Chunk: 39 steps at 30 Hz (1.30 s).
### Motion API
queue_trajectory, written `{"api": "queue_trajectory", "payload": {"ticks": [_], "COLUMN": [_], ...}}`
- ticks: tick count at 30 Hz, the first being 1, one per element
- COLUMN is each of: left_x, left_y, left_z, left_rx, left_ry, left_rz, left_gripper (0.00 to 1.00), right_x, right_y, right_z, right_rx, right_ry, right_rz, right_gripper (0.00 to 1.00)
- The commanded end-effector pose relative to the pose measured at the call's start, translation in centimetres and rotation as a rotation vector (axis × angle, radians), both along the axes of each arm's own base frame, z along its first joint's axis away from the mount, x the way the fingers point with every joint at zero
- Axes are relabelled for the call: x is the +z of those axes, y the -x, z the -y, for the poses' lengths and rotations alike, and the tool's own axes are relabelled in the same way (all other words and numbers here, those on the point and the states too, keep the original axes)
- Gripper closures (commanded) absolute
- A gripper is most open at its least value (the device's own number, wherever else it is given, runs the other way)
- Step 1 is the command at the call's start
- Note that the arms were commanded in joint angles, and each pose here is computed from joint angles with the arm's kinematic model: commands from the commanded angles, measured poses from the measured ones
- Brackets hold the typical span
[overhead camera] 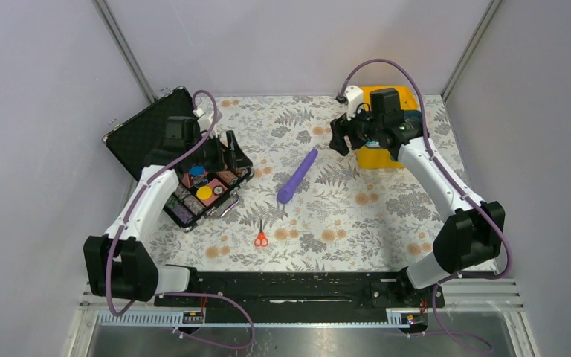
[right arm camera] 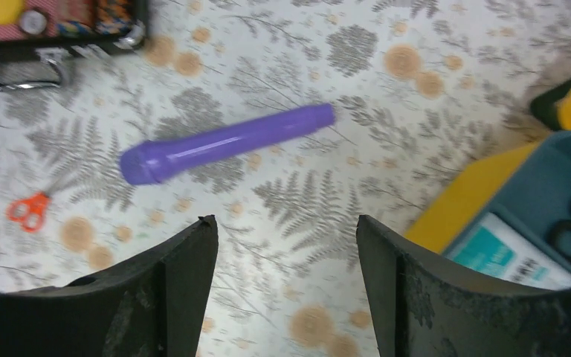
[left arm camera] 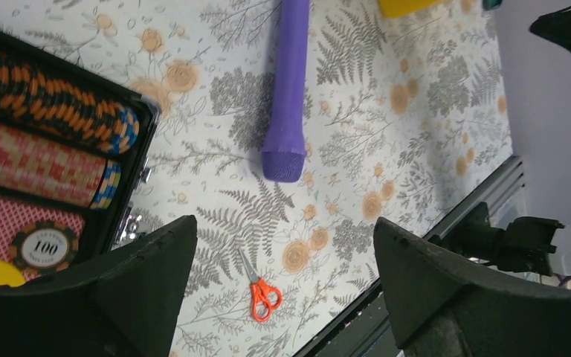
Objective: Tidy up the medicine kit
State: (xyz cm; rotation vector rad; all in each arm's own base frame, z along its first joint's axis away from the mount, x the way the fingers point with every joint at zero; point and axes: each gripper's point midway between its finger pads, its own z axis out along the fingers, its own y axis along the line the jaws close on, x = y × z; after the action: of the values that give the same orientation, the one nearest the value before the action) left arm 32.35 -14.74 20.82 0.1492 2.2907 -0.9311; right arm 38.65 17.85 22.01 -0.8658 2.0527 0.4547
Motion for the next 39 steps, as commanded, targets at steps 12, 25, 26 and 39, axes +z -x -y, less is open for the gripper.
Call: {"api": "queue_trajectory", "payload": {"ticks": [12, 25, 26, 39], "left_x": [-9.3, -14.4, -14.7, -18.3], "left_y": [9.0, 13.0, 13.2, 16.5], "left_z": [-0.3, 0.6, 0.6, 1.7], "left_rx": [0.097, 0.103, 0.107, 0.122], "left_ry": [0.009, 0.007, 0.000, -0.072], "left_rz": [-0.414, -0.412, -0.424, -0.633], "left_gripper": [0.31, 0.45, 0.47, 0.57], "right_x": [-5.9, -12.5, -12.8, -15.7], "right_y": [13.1, 17.2, 17.4, 20.4], "right_z": [-12.5, -17.8, -18.2, -21.3], "right_rx": [0.209, 0.185, 0.188, 0.149], "right_ry": [-0.043, -0.021, -0.024, -0.127], "right_rz": [-0.449, -0.552, -0.552, -0.737], "right_gripper": [0.33, 0.36, 0.36, 0.46]}}
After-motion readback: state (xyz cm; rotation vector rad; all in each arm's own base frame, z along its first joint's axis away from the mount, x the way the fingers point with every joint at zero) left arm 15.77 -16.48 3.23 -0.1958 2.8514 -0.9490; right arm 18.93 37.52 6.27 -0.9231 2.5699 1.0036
